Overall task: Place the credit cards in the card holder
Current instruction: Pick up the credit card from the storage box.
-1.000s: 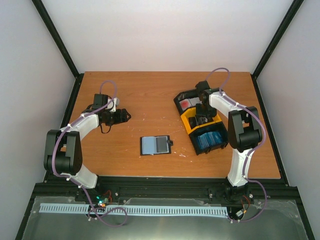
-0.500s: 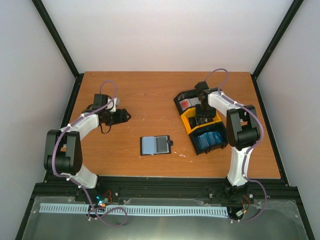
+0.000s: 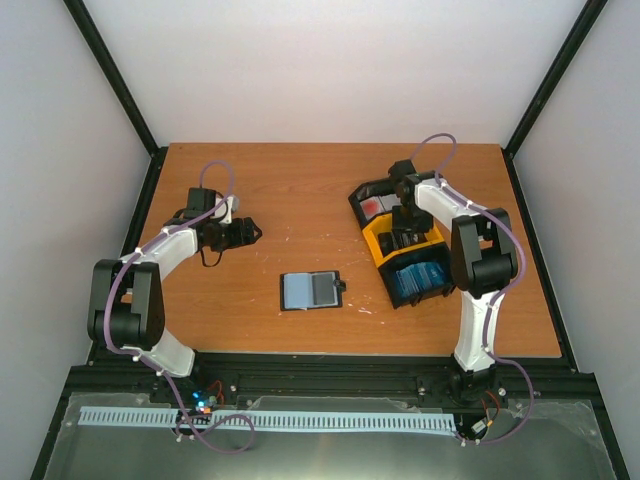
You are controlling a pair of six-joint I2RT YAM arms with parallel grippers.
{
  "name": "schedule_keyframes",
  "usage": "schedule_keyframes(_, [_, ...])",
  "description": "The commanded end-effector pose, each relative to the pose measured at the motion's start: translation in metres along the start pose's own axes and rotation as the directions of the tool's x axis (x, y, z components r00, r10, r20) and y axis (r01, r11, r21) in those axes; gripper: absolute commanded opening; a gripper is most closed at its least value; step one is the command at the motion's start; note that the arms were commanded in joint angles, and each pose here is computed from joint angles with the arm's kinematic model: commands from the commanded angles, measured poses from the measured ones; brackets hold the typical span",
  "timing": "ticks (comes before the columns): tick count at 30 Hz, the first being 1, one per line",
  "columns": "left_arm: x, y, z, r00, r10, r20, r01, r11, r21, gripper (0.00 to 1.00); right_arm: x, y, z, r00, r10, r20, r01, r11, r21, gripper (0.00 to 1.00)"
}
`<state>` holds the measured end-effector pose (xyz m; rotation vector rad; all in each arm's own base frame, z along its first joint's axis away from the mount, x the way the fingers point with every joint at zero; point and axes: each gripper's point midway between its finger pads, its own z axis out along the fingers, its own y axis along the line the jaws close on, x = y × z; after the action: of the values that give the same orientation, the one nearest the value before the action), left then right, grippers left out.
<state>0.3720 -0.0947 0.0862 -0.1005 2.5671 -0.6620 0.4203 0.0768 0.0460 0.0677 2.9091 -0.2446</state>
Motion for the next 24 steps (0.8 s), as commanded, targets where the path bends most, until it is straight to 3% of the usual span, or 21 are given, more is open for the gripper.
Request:
schedule_keyframes(1, [-0.012, -0.005, -0.005, 0.999, 0.03, 0.023, -0.03, 0.999, 0.011, 0.78, -0.01, -0.023, -0.019, 0.998, 0.044, 0.044, -0.046, 0.997, 0.062, 0.39])
schedule_keyframes(9, [-0.011, -0.005, -0.005, 0.999, 0.029, 0.022, -0.029, 1.0, 0.011, 0.77, -0.009, -0.031, -0.025, 0.998, 0.038, 0.054, -0.043, 0.995, 0.094, 0.28])
schedule_keyframes(24, [-0.011, -0.004, -0.004, 0.999, 0.028, 0.019, -0.028, 1.0, 0.01, 0.78, 0.001, -0.038, -0.008, 0.999, -0.043, 0.005, 0.042, 0.986, 0.158, 0.18])
